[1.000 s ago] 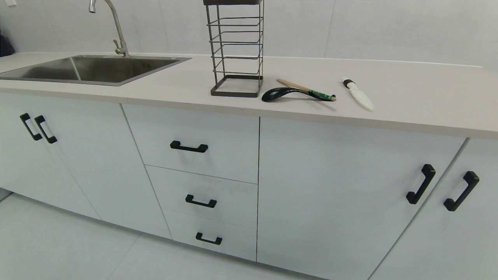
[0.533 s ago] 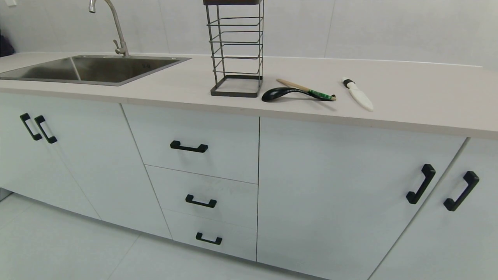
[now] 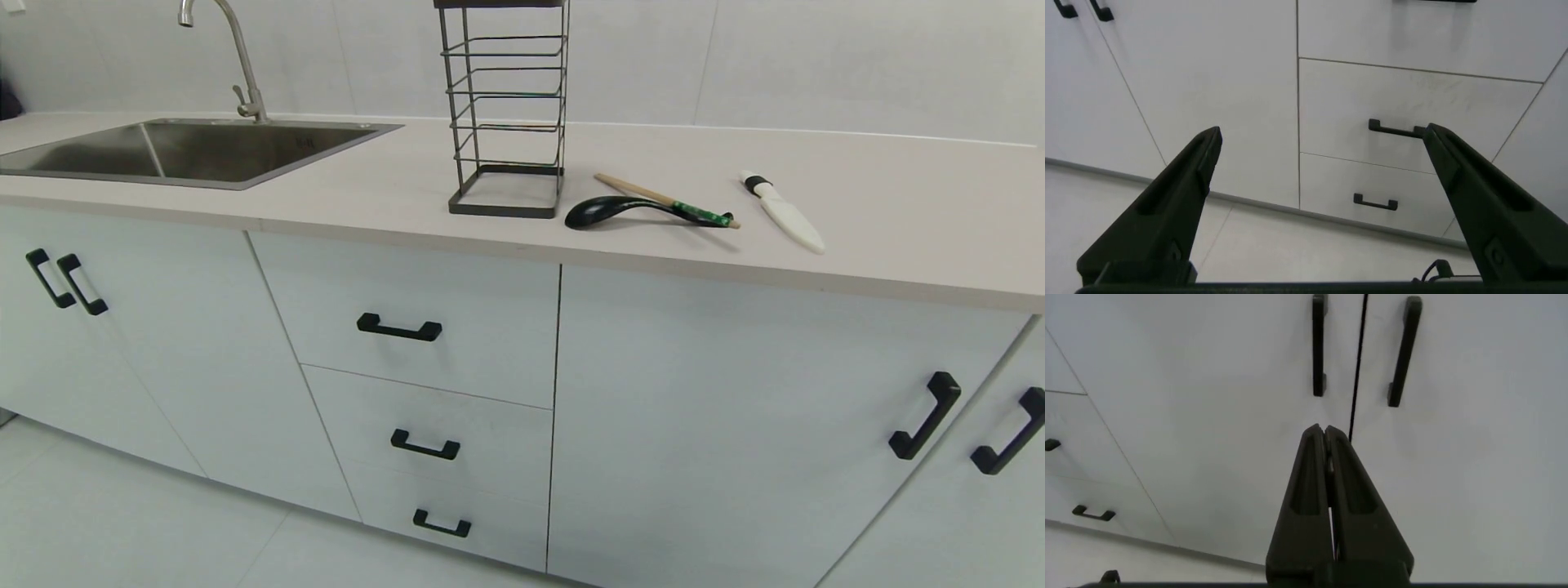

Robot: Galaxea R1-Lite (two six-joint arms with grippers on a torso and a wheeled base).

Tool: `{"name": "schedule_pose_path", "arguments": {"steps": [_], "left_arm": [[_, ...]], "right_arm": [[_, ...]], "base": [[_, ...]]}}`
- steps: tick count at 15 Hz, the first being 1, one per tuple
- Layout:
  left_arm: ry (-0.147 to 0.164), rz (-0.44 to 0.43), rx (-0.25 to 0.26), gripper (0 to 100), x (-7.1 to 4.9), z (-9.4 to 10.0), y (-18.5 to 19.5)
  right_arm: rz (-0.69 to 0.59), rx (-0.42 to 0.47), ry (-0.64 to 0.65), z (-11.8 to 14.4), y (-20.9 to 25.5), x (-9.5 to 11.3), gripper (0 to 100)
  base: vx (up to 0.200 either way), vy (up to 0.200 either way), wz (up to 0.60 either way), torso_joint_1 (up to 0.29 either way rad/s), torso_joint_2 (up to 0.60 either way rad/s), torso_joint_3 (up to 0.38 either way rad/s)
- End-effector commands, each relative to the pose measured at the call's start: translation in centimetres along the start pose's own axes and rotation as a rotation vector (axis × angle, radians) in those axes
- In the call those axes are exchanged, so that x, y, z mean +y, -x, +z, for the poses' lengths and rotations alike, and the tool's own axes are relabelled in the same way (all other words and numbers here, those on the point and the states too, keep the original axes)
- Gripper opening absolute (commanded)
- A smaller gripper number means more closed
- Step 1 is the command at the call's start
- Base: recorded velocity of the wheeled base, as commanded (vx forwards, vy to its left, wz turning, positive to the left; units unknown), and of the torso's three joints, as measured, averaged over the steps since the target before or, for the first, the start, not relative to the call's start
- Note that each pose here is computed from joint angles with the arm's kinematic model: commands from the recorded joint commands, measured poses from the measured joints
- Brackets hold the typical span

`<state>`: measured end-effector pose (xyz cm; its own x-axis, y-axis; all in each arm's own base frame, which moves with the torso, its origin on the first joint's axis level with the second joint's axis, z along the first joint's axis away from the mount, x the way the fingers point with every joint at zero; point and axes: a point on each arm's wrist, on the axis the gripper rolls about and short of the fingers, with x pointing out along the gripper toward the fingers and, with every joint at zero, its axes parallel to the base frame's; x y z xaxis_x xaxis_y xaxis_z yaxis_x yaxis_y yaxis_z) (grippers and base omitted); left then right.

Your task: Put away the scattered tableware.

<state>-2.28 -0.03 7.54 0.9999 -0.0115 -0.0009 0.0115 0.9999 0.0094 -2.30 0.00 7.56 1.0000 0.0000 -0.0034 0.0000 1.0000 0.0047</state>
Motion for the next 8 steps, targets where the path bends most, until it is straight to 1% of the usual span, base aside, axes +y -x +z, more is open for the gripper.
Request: {"name": "schedule_pose_path", "arguments": {"steps": [1,2,3,5,6,7,8], "left_arm": [[0.000,0.001,-0.001,100,0.00,0.01,0.00],[-0.006,-0.001,-0.001,100,0.00,0.01,0.00],[-0.001,-0.001,-0.001,100,0.00,0.01,0.00],[-0.003,-0.002,-0.001,100,-0.01,0.01,0.00],[0.006,-0.004,0.001,100,-0.01,0.01,-0.01],[0.008,-0.005,0.001,100,-0.01,0.01,-0.01],[0.007,-0.059,-0.009,100,-0.14,0.09,0.00]], "right_arm": [[0.000,0.001,0.000,0.01,-0.01,0.00,0],[0.000,0.001,0.000,0.01,-0.01,0.00,0],[0.000,0.001,0.000,0.01,-0.01,0.00,0],[-0.002,0.001,-0.001,0.01,-0.01,0.00,0],[0.000,0.001,-0.001,0.01,-0.01,0.00,0],[0.000,0.001,-0.001,0.01,-0.01,0.00,0],[-0.002,0.001,-0.001,0.01,-0.01,0.00,0]], "base": [[0.000,0.000,0.00,0.000,0.00,0.000],[0.000,0.000,0.00,0.000,0.00,0.000],[0.000,0.000,0.00,0.000,0.00,0.000],[0.000,0.000,0.00,0.000,0.00,0.000],[0.000,0.000,0.00,0.000,0.00,0.000],[0.000,0.000,0.00,0.000,0.00,0.000],[0.000,0.000,0.00,0.000,0.00,0.000]]}}
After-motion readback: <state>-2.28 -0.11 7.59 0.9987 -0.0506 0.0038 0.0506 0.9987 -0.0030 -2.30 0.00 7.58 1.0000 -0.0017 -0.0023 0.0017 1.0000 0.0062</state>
